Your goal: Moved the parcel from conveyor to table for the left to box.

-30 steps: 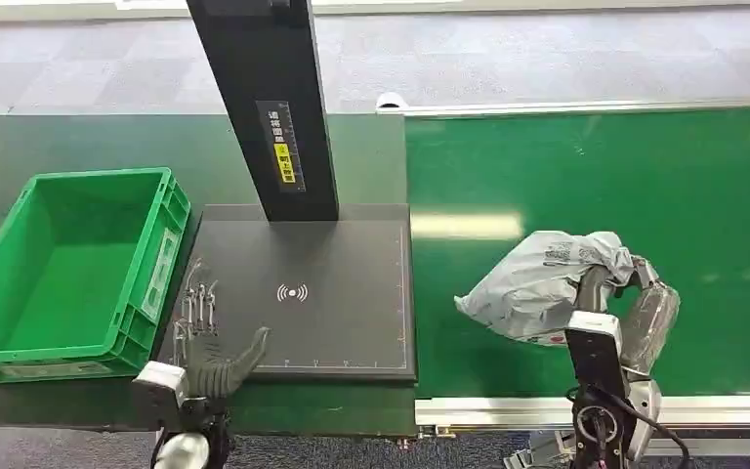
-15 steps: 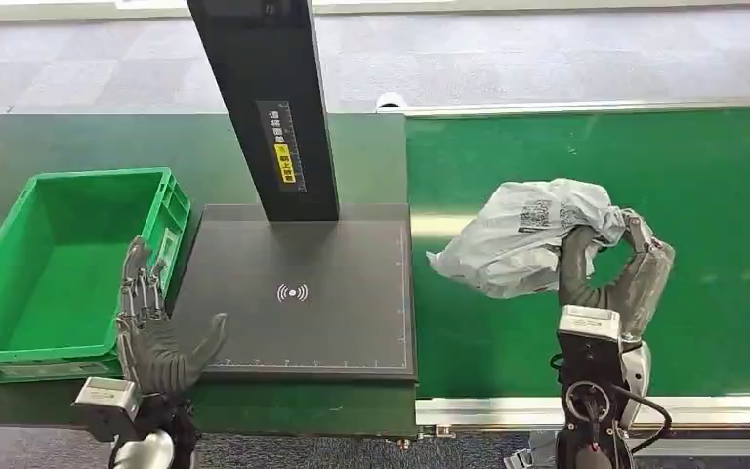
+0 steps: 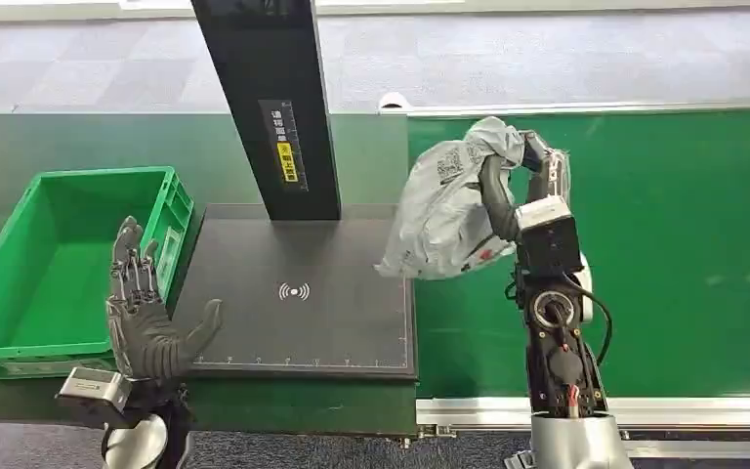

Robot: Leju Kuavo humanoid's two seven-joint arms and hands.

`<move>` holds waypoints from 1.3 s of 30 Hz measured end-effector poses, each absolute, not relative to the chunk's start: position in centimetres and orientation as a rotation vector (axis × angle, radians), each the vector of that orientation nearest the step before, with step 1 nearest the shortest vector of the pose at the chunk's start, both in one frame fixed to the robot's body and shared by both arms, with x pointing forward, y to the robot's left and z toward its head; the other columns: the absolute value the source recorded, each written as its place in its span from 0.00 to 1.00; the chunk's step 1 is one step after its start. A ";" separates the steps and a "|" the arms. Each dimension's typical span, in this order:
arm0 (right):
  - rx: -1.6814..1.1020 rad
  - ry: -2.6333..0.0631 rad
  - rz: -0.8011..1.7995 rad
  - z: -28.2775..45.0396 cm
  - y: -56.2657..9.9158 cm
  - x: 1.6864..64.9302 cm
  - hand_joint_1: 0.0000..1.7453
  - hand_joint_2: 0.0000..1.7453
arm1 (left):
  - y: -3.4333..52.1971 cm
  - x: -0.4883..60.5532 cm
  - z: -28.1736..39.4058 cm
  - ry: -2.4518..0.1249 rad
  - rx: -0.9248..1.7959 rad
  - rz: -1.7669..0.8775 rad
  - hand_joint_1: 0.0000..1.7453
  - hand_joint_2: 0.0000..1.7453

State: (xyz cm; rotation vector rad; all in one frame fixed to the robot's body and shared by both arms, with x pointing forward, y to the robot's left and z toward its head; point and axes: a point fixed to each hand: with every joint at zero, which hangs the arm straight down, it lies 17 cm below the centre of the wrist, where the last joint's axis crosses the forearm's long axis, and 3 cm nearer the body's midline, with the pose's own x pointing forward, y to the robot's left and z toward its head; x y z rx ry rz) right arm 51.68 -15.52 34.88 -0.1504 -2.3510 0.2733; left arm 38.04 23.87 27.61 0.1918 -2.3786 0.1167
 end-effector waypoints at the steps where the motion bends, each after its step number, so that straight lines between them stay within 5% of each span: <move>1: -0.116 -2.333 0.287 34.7 -14.4 52.4 1.00 1.00 | 23.8 38.2 27.7 -2.380 0.191 0.115 0.00 1.00; 22: 0.130 -2.097 0.384 27.4 -2.2 54.2 1.00 1.00 | 23.5 40.2 26.9 -2.357 0.219 0.097 0.00 1.00; 23: 0.137 -2.096 0.380 27.5 -1.8 54.1 0.31 1.00 | 23.5 40.2 26.9 -2.356 0.223 0.099 0.00 1.00; 24: 0.148 -2.094 0.382 27.5 -1.4 54.0 0.00 1.00 | 23.6 40.1 26.9 -2.356 0.227 0.101 0.00 1.00; 39: 0.569 -1.962 0.557 25.4 6.4 49.1 0.00 1.00 | 23.3 40.3 26.7 -2.351 0.208 0.089 0.00 1.00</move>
